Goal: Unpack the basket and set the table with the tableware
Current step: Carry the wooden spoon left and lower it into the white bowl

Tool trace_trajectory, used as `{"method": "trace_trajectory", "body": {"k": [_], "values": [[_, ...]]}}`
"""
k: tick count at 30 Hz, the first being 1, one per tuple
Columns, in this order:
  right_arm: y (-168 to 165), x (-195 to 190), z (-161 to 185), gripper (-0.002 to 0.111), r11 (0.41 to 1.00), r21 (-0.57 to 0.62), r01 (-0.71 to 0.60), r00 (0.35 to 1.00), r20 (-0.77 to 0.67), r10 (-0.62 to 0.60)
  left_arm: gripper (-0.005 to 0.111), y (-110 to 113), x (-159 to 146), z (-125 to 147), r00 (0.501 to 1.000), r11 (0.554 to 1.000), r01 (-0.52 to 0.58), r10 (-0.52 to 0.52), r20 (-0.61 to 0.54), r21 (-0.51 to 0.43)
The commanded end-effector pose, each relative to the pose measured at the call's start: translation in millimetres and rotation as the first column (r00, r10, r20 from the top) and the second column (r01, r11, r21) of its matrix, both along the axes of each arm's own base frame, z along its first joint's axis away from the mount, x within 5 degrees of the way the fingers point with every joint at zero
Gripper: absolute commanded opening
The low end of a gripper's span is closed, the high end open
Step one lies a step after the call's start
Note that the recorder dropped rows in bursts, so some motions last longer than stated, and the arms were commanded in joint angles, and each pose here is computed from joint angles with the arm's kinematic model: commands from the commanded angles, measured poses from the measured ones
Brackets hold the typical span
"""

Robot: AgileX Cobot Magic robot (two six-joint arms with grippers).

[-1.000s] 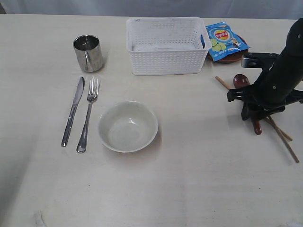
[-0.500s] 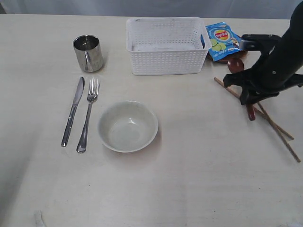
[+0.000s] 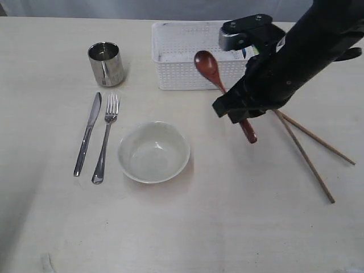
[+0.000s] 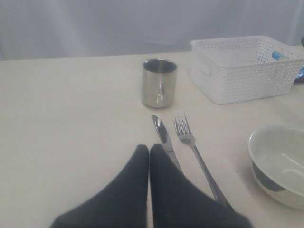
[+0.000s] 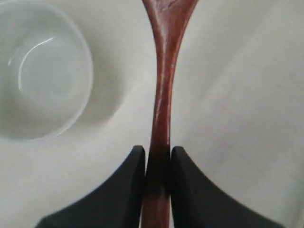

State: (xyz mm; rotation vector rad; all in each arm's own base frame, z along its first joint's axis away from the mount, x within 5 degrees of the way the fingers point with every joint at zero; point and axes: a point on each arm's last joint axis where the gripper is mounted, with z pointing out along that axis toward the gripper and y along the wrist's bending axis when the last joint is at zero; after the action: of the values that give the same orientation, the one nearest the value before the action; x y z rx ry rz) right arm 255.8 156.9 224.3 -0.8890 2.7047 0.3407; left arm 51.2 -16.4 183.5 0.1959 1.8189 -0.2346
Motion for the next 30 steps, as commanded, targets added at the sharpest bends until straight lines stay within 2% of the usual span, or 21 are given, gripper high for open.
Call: {"method": "trace_trajectory", "body": {"k": [1, 8, 14, 21, 25, 27, 30], "values": [[24.6, -19.2, 2.3, 0.0, 0.985, -0.011, -0.173, 0.985, 0.006, 0.173, 0.0, -0.2, -0.2, -0.8, 1.0, 1.0, 0.005, -0.005, 0.001, -0.003], [39.4, -42.7, -0.4, 0.0, 0.959, -0.043, -0.28, 0.957, -0.088, 0.276, 0.0, -0.2, -0.2, -0.8, 1.0, 1.0, 0.005, -0.005, 0.001, -0.003], [37.6, -50.1, -0.9, 0.0, 0.956, -0.044, -0.29, 0.945, -0.171, 0.278, 0.0, -0.2, -0.2, -0.8, 1.0, 1.0, 0.005, -0.005, 0.002, -0.001], [45.3, -57.2, -0.3, 0.0, 0.953, -0.018, -0.302, 0.938, -0.184, 0.293, 0.0, -0.2, -0.2, -0.8, 1.0, 1.0, 0.005, -0.005, 0.001, -0.003], [60.5, -59.5, 0.8, 0.0, 0.956, -0.012, -0.292, 0.947, -0.147, 0.287, 0.0, -0.2, -0.2, -0.8, 1.0, 1.0, 0.005, -0.005, 0.001, -0.003], [72.8, -52.2, 3.4, 0.0, 0.963, -0.042, -0.265, 0.956, -0.139, 0.257, 0.0, -0.2, -0.2, -0.8, 1.0, 1.0, 0.005, -0.005, 0.001, -0.003], [95.5, -45.0, -5.5, 0.0, 0.944, -0.17, -0.283, 0.947, -0.205, 0.247, 0.0, -0.2, -0.2, -0.8, 1.0, 1.0, 0.005, -0.005, 0.001, -0.003]]}}
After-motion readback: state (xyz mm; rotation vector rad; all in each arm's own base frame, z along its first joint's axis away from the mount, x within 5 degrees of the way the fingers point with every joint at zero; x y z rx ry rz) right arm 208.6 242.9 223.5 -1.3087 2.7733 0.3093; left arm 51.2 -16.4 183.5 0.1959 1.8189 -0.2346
